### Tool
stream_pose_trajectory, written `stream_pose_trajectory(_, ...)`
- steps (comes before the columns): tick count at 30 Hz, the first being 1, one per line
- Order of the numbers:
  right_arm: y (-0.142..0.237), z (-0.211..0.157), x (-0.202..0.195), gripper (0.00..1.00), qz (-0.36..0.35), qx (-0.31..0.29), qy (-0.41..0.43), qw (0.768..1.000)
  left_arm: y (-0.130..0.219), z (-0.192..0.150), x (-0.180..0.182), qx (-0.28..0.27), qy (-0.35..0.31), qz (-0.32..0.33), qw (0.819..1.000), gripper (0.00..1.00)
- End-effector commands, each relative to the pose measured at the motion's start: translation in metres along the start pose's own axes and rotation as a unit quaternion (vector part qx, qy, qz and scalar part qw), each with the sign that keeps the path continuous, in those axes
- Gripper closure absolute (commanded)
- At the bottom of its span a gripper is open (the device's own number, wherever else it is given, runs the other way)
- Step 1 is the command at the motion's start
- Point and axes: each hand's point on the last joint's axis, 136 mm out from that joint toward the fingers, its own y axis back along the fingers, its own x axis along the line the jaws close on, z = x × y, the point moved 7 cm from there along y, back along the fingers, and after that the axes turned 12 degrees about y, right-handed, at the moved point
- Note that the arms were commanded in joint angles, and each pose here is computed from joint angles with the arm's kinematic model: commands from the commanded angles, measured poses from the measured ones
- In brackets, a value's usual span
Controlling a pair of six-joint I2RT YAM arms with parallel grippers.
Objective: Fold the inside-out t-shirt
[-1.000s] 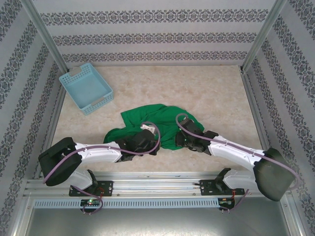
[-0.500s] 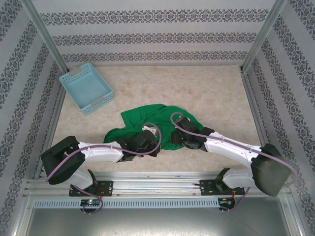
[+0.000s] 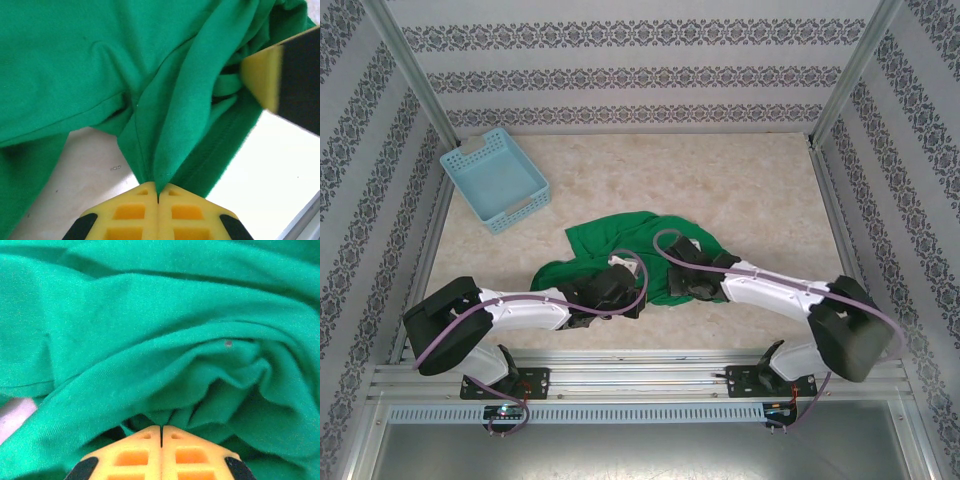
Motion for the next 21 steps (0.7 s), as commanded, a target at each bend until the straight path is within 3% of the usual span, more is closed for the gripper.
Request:
stream_pose_trajectory(1, 0.046, 0.014, -0.009, 0.97, -0.022, -0.065, 0.013, 0.998, 0.009, 0.031, -0.02, -0.049, 0.014, -0.028, 0.998, 1.0)
stream_pose_trajectory(4, 0.091, 0.027, -0.018, 1.0, -0.029, -0.127, 0.017, 0.991, 0.025, 0.074, -0.038, -0.09, 0.023, -0.046, 0.995, 1.0)
stream_pose_trajectory(8, 0.166, 0.052, -0.031, 1.0, -0.056, -0.217, 0.031, 0.974, 0.067, 0.135, -0.076, -0.156, -0.016, -0.063, 0.986, 1.0)
stream_pose_trajectory(12, 0.223, 0.065, -0.042, 1.0, -0.07, -0.292, 0.028, 0.953, 0.109, 0.157, -0.115, -0.184, -0.062, -0.122, 0.973, 1.0)
stream_pose_trajectory(16, 0.217, 0.05, -0.048, 1.0, -0.057, -0.284, 0.007, 0.957, 0.107, 0.128, -0.122, -0.145, -0.081, -0.17, 0.971, 1.0)
stream_pose_trajectory(21, 0.149, -0.005, -0.067, 1.0, -0.081, -0.178, -0.05, 0.979, 0.064, 0.068, -0.1, -0.039, -0.087, -0.158, 0.983, 0.82)
